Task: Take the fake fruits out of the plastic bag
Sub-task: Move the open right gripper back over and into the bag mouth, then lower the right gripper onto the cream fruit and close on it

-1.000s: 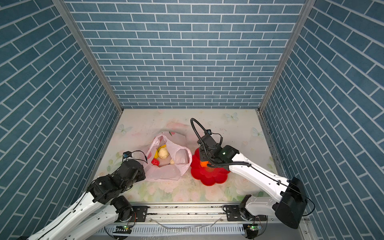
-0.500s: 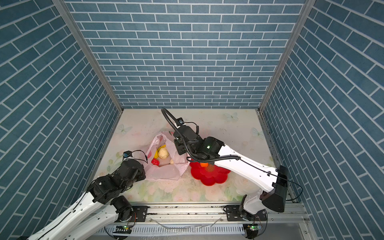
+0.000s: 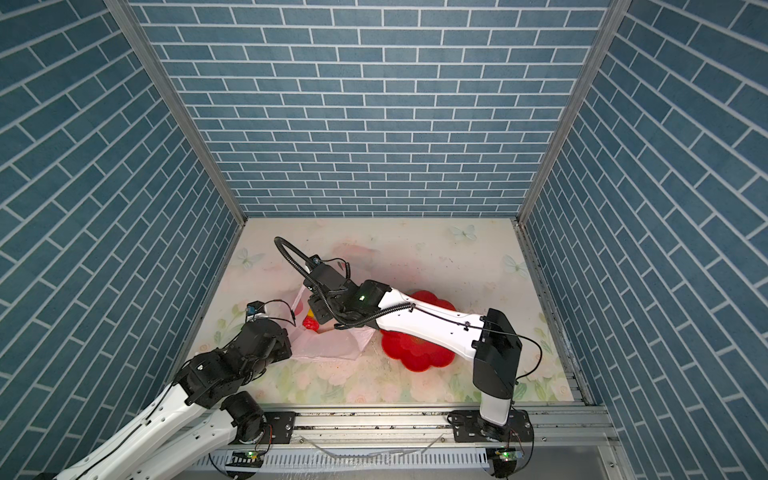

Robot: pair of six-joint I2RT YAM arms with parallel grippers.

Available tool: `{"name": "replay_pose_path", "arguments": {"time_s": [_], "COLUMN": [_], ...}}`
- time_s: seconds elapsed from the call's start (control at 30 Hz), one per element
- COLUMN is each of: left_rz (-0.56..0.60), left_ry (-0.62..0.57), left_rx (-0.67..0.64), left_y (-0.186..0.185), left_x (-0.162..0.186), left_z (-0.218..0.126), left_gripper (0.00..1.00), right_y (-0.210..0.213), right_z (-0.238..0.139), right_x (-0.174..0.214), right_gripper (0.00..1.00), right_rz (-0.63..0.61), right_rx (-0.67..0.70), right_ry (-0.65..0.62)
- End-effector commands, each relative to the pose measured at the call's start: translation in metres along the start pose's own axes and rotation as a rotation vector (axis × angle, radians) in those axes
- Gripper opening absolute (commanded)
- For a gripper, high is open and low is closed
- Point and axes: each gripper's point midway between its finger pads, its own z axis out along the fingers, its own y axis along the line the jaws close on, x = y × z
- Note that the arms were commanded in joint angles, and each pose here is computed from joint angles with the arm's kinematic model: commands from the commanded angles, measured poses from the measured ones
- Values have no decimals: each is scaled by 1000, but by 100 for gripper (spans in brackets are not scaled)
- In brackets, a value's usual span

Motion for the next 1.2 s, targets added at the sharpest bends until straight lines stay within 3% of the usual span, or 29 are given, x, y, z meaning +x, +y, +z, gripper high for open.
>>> {"name": "replay_pose_path", "arguments": {"time_s": [0.0,0.43,0.77,0.97,1.17], "left_rz": [3,-7,-14,-9,-1], "left_ry": [-22,-7,11,37,42], "left_rx": [17,14,20,57,63], "left_y": [-4,1,5,-3,-4], "left_x": [-7,0,9,15,16], "left_z": [-6,-6,-2,2,4], "left_gripper": [0,0,0,0,0], "right_y": [0,-22,-77,-96,-100], "right_z": [22,72,56,54,57], "right_x": [18,68,94,104,106], "right_gripper": [35,33,51,66,74], "right_rz": [77,186,215,266,292], "right_rx": [-6,74,341,399,407], "right_ry": [42,175,214,233,217]}}
